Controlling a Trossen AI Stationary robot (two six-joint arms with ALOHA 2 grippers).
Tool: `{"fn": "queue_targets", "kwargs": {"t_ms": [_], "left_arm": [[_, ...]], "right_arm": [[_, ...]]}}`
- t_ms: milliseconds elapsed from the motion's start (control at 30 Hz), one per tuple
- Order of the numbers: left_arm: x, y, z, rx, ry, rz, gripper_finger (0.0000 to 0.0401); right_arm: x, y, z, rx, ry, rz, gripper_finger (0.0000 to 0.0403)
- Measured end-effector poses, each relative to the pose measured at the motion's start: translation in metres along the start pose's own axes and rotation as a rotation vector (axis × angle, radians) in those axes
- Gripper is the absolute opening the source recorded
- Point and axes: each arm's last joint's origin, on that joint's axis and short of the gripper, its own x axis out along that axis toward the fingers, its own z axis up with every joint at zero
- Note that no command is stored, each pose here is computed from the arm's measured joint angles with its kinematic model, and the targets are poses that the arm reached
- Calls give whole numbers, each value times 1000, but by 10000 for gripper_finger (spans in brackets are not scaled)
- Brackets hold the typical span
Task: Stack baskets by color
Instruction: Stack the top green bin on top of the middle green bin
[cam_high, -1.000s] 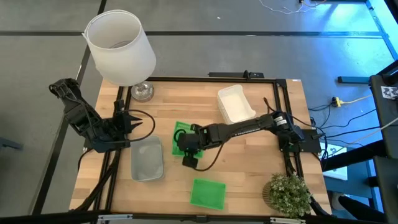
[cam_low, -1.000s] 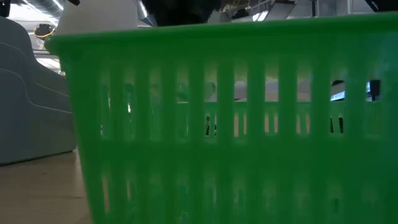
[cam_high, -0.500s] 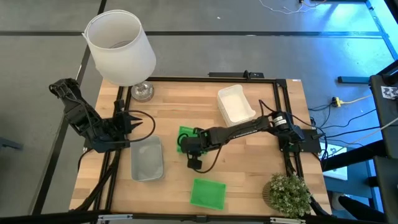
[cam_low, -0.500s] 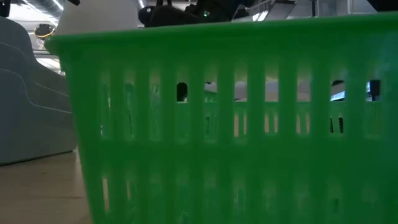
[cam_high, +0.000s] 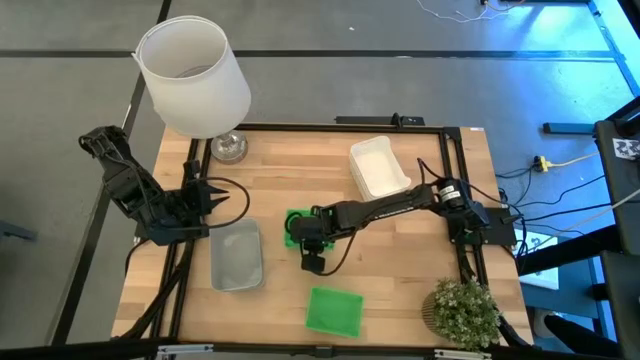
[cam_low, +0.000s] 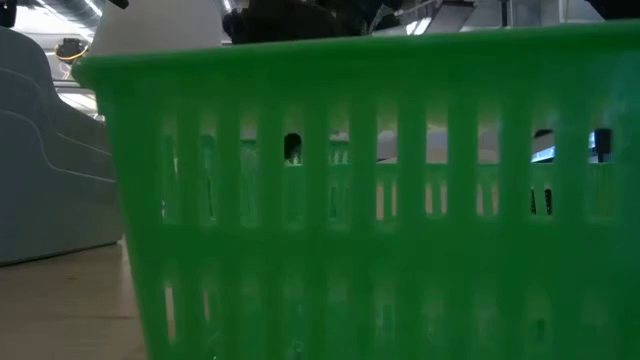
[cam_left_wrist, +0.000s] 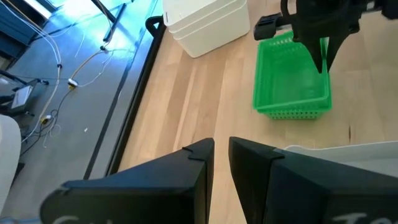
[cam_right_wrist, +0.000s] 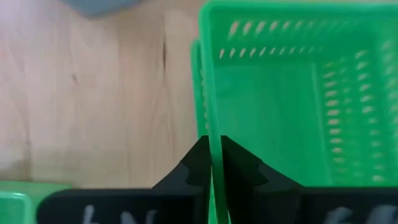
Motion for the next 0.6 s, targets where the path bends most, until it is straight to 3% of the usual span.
{"fn": "queue_targets", "kwargs": {"t_ms": [267, 600], "left_arm": [[0, 0, 0, 0, 1, -2, 41], [0, 0, 0, -4, 1, -2, 41]], "right_arm": [[-26, 6, 21, -23, -75, 22, 32], [-25, 5, 17, -25, -40, 11, 32]]}}
